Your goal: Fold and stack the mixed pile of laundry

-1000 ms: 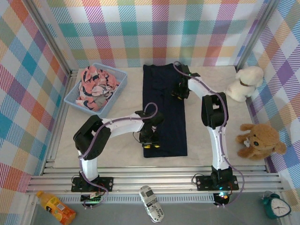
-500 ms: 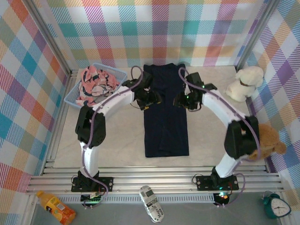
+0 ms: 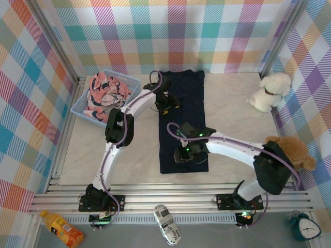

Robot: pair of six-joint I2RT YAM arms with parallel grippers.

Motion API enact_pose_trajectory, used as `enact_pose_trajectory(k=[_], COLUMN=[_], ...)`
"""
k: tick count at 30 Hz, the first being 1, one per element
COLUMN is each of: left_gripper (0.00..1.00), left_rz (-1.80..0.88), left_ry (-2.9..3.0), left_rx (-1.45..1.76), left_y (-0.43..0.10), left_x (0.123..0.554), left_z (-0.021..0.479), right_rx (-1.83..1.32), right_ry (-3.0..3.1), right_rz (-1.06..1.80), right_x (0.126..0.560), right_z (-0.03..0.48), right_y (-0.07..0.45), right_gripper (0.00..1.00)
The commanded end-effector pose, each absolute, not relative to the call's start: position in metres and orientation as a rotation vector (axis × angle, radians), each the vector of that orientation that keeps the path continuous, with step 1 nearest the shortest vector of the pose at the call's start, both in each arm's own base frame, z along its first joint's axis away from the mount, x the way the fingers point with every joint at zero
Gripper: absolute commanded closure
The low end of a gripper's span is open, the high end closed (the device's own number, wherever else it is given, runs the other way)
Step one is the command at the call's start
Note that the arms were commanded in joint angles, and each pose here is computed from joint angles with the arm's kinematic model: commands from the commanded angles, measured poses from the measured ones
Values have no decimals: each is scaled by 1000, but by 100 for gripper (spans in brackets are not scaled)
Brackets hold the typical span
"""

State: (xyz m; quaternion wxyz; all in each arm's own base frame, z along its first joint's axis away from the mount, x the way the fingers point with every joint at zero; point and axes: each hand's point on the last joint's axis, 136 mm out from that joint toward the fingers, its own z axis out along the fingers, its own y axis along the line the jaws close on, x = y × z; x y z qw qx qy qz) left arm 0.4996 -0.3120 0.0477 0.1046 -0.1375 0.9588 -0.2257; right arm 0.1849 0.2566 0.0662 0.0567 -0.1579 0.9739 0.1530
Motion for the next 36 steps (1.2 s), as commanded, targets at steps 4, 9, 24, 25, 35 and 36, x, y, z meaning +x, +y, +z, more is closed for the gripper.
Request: enact_pose_trajectory(k=[4, 9, 24, 25, 35, 36], left_gripper=[35, 35, 35, 35, 35, 34], left_rz=[-594, -553, -529, -529, -531, -530], left_ry=[2920, 2945, 2969, 2967, 2968, 2969], left_rx=[-367, -369, -412, -417, -422, -418], left_y=[-305, -298, -288, -287, -285, -285], left_x=[479, 474, 473, 474, 477, 477], left_z=[27, 17, 0, 0, -2, -2], right_rx=[-583, -626, -548, -546, -564, -576], right_ry=[2910, 2933, 2937, 2934, 2974, 2985], right_rz=[400, 286, 153, 160, 193, 189], right_x=[198, 194, 182, 180, 160, 158], right_z=[54, 37, 52, 55, 54, 50], right_y=[282, 286, 266, 266, 261, 262], right_gripper=[55, 57, 94, 96, 100, 100])
